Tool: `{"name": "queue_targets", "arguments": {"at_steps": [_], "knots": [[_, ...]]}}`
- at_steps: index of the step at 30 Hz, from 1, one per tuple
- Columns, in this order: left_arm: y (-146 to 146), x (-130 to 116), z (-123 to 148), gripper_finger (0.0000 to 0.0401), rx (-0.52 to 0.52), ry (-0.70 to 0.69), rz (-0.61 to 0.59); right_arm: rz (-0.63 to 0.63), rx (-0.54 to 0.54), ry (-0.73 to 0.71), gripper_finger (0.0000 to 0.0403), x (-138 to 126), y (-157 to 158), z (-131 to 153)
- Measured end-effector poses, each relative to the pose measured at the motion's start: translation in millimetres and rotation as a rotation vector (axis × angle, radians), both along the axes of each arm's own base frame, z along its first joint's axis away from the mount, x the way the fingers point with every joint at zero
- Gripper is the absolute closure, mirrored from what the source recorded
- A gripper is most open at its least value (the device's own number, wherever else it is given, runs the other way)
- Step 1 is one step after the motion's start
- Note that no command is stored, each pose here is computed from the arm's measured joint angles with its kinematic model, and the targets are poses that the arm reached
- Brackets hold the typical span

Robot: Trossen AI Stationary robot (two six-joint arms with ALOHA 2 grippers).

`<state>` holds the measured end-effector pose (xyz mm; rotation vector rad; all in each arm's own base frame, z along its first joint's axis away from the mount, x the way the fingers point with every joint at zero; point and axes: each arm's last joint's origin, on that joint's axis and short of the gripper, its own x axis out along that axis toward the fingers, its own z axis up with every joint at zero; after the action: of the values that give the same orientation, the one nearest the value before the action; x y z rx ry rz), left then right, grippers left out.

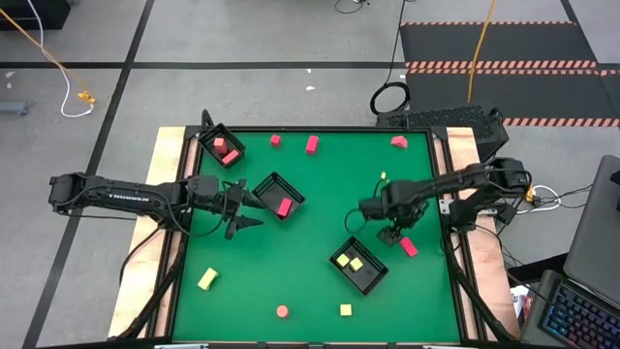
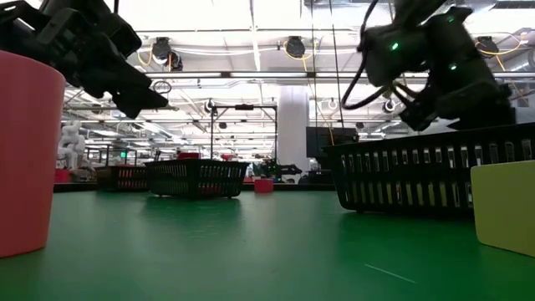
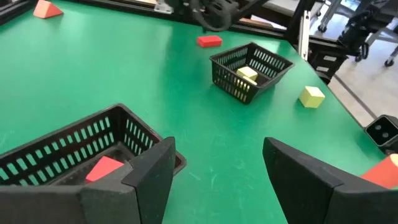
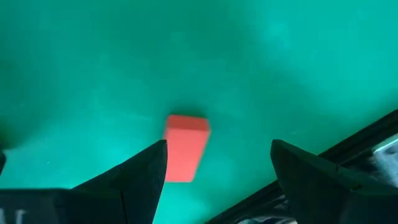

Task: Sort & place blocks by color
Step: Put the red block into the middle black bin

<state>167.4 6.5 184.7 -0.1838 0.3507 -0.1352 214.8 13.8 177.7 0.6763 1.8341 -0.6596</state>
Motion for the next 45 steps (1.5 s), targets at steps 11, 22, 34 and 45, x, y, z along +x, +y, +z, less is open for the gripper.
{"name": "queue_targets", "arguments": {"at_steps": [11,22,34,45], "knots": [[-12,1,0,0.0158,-0.020,0.009,0.022,-0.073,-0.049,-0.019,0.0143,-3,42,-6],[-20,0,0,0.0158,-0.002,0.008,0.016,-0.100,-0.027,-0.037,0.0178,-17,46,-36],[-20,0,0,0.0158,0.014,0.005,0.024,-0.041,0.002,-0.109,0.0283,-24,44,-36],[-19,1,0,0.0158,0.027,-0.002,0.047,-0.112,-0.070,-0.333,0.0283,-42,32,10]]}}
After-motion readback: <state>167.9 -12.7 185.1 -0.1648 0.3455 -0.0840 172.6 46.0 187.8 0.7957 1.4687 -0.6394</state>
